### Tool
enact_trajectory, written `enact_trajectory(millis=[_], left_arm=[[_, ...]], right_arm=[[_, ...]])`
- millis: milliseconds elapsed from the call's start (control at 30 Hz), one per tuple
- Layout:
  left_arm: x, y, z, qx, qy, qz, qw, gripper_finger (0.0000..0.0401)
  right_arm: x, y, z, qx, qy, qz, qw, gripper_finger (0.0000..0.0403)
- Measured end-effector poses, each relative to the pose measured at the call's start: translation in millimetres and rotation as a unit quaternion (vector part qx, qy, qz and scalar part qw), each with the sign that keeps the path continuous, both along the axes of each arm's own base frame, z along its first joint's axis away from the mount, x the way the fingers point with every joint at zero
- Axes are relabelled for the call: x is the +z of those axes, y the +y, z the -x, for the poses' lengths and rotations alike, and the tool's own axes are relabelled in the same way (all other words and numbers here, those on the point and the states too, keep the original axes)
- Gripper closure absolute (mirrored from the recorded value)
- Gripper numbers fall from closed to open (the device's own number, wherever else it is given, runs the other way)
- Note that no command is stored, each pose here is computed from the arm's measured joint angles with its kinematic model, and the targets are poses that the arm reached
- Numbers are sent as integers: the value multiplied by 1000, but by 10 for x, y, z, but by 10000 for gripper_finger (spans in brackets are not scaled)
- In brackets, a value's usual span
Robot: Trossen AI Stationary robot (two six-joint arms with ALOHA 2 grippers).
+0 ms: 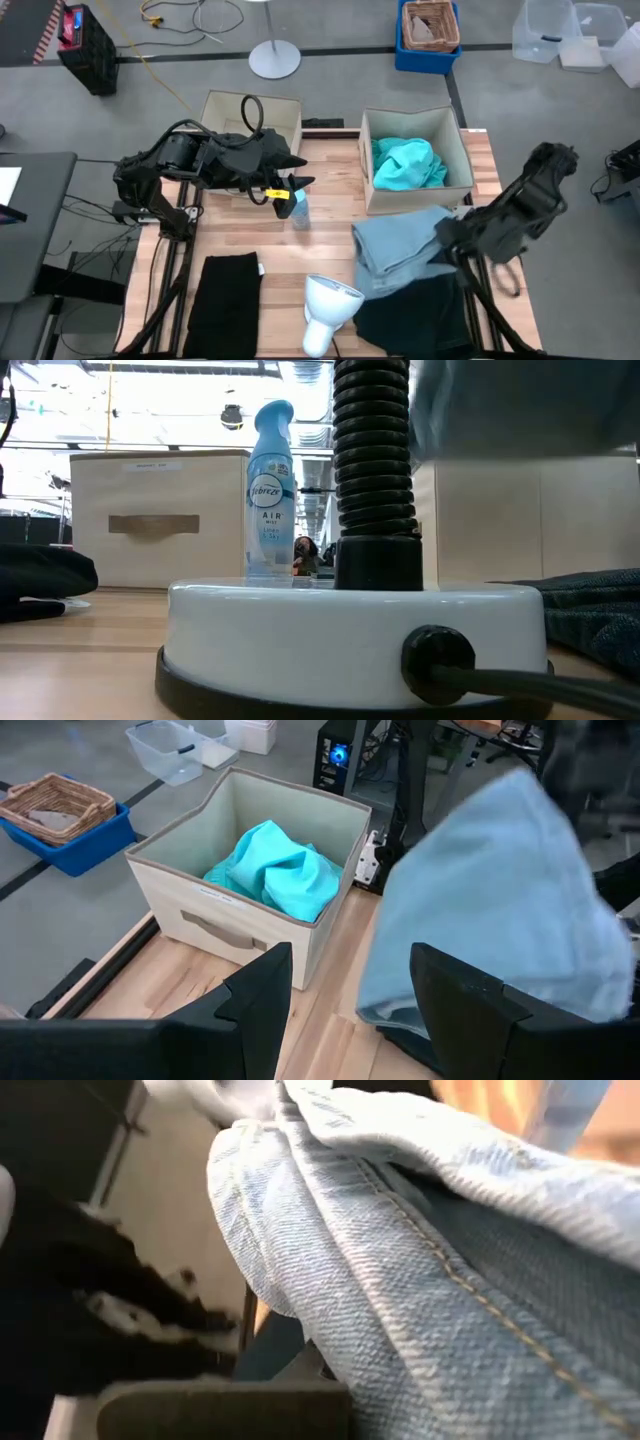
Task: Sort clothes
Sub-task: Put the blue pants into the right laundry organizer
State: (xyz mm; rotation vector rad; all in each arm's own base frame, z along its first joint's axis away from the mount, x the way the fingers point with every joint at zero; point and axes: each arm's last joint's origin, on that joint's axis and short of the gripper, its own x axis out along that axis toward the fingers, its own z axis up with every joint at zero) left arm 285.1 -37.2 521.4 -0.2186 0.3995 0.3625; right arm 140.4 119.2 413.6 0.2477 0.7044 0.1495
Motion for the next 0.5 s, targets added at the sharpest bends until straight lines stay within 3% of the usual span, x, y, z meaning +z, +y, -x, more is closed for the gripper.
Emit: enact_trajectory(millis=[267, 500], left_arm=[[0, 0, 0, 0, 0, 0, 1000, 203], [0, 0, 0, 0, 0, 0, 1000, 203]], right_arm=[[408, -339, 178, -63, -111, 40, 991, 376], [547, -597, 235, -125, -126, 110, 978, 376]])
